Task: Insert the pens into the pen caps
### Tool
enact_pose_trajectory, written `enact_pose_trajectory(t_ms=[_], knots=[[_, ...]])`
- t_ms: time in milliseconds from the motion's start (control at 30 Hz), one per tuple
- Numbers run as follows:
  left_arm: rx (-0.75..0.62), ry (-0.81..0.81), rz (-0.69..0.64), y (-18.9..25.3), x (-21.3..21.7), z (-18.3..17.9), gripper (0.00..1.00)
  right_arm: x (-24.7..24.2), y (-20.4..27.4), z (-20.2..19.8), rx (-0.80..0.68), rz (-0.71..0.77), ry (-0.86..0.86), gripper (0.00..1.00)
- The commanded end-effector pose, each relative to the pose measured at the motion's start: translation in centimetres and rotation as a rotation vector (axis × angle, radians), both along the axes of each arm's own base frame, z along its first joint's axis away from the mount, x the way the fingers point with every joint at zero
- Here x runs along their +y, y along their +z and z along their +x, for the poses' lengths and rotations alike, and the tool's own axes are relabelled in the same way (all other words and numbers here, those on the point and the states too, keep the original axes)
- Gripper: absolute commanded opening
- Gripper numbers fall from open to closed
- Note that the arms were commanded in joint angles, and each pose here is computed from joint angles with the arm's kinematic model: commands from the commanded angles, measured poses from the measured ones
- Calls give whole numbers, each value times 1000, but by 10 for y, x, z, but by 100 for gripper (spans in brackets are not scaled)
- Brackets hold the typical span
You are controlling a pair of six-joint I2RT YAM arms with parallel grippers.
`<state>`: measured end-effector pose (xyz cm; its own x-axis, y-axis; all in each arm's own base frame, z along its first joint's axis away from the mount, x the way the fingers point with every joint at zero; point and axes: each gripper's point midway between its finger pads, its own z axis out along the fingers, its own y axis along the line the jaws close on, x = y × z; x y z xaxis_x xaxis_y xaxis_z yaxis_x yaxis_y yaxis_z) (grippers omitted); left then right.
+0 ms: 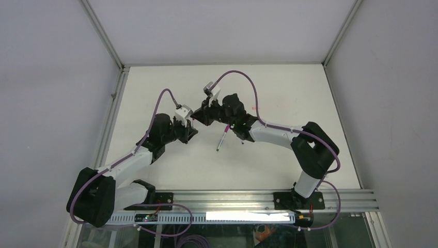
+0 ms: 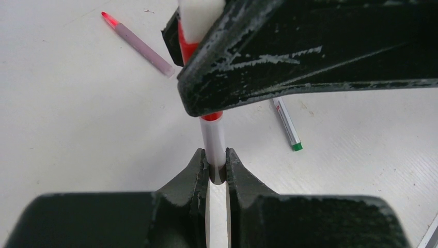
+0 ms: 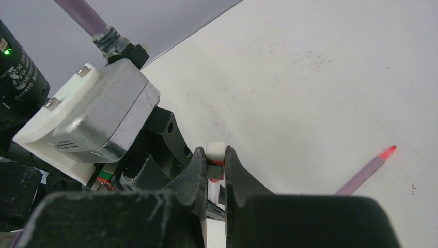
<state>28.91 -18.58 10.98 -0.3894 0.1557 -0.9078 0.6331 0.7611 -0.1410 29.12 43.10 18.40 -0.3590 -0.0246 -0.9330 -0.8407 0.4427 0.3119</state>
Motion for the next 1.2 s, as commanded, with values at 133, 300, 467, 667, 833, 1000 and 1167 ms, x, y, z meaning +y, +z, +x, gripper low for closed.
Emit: enact_pose_trajectory(t_ms=[133, 300, 467, 667, 833, 1000, 1167], knots=[[-754, -76, -331, 225, -17, 6, 0, -74, -188, -85, 423, -582, 95, 0], [-762, -67, -337, 229, -15, 4, 0, -78, -192, -88, 436, -603, 96, 0], [-752, -72, -343, 228, -17, 5, 0, -78, -193, -90, 441, -594, 102, 0], [-762, -50, -344, 235, -16, 12, 0, -79, -193, -93, 444, -595, 107, 0], [-767, -28, -356, 240, -14, 16, 0, -79, -194, -94, 449, -596, 111, 0], [-777, -15, -359, 246, -12, 17, 0, -79, -195, -96, 452, -597, 118, 0], [-799, -9, -357, 254, -12, 21, 0, -81, -198, -97, 457, -603, 118, 0]])
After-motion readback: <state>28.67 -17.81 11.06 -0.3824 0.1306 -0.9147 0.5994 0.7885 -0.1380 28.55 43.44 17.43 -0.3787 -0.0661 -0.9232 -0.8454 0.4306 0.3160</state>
